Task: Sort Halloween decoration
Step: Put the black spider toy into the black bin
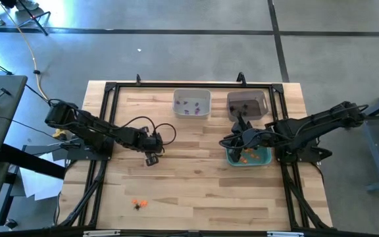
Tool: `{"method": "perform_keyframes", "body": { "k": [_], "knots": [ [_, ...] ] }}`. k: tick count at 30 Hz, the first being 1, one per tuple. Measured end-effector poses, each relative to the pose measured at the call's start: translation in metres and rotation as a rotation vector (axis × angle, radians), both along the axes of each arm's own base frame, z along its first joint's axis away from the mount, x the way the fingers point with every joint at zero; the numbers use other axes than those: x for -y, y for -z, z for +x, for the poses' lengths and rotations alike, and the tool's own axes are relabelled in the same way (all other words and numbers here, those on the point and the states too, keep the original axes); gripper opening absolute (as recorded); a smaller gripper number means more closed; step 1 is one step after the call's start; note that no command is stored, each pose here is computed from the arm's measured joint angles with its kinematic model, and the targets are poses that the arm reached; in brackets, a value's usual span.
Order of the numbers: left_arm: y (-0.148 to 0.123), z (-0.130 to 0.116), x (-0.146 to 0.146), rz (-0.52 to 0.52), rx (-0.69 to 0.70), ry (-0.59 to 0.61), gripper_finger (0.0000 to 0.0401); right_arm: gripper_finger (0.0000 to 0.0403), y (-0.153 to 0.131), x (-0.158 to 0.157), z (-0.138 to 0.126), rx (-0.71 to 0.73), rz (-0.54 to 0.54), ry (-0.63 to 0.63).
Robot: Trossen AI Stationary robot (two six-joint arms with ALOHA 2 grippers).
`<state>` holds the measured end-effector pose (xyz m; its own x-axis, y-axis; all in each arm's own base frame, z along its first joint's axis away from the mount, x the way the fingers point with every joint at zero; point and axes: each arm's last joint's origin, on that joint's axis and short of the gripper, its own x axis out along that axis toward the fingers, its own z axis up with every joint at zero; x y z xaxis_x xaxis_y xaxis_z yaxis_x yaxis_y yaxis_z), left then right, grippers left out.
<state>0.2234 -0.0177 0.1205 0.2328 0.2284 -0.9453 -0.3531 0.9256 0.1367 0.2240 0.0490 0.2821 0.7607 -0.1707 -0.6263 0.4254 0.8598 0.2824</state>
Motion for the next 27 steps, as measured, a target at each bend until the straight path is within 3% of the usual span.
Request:
{"method": "perform_keyframes", "body": {
  "k": [8, 14, 18, 27],
  "knots": [
    [-0.006, 0.005, 0.0, 0.003, 0.019, -0.012, 0.0001, 0.0099, 0.0, 0.0, 0.0, 0.001, -0.003, 0.003],
    [-0.03, 0.02, 0.004, 0.027, 0.058, 0.034, 0.0, 0.0099, 0.0, 0.0, 0.0, 0.001, -0.003, 0.003],
    [-0.043, 0.017, 0.009, 0.02, 0.033, 0.045, 0.0003, 0.0099, 0.0, 0.0, 0.0, -0.002, -0.003, 0.003],
    [-0.054, -0.006, 0.01, 0.009, -0.082, -0.034, 0.0058, 0.0099, 0.0, 0.001, 0.0, -0.005, -0.03, -0.016]
  ]
}}
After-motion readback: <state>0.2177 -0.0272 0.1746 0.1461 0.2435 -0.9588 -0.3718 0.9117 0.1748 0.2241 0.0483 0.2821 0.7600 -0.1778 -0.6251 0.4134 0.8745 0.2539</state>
